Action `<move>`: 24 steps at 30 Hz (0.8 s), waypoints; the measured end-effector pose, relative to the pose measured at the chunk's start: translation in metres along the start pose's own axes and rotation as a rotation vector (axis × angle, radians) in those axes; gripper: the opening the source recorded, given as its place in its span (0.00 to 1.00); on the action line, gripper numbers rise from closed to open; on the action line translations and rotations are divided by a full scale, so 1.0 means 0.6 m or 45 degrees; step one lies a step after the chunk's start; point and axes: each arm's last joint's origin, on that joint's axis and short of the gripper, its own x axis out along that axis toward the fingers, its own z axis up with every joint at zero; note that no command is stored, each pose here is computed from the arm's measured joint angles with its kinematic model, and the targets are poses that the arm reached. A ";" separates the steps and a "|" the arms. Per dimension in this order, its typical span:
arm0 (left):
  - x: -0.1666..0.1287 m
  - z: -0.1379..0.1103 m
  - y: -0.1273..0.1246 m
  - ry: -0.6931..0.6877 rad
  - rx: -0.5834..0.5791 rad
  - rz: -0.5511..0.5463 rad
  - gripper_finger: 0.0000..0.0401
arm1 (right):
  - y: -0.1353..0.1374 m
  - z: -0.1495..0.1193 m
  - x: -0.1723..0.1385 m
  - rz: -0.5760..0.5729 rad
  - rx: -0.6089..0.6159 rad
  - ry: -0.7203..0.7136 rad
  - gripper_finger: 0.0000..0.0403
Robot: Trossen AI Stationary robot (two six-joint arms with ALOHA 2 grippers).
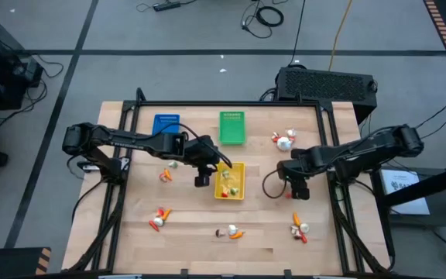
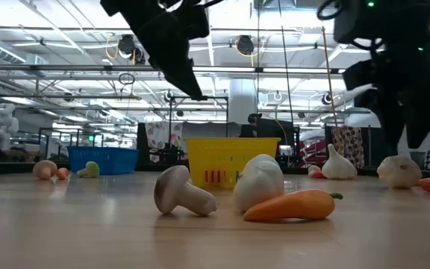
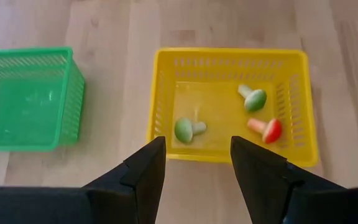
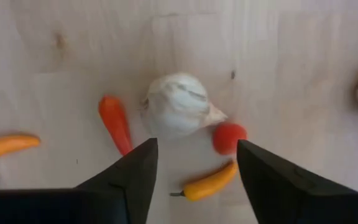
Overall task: Sort produce into baskets
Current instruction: Put the brown mushroom into the yellow bin
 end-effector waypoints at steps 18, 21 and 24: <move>-0.003 0.012 0.000 -0.099 0.110 -0.039 0.47 | -0.216 0.101 -0.093 -0.264 0.598 -0.344 0.60; -0.004 0.013 -0.001 -0.111 0.107 -0.067 0.47 | -0.258 0.109 -0.055 -0.257 0.720 -0.265 0.60; -0.004 0.013 -0.002 -0.109 0.083 -0.075 0.47 | -0.288 0.111 -0.012 -0.248 0.781 -0.144 0.60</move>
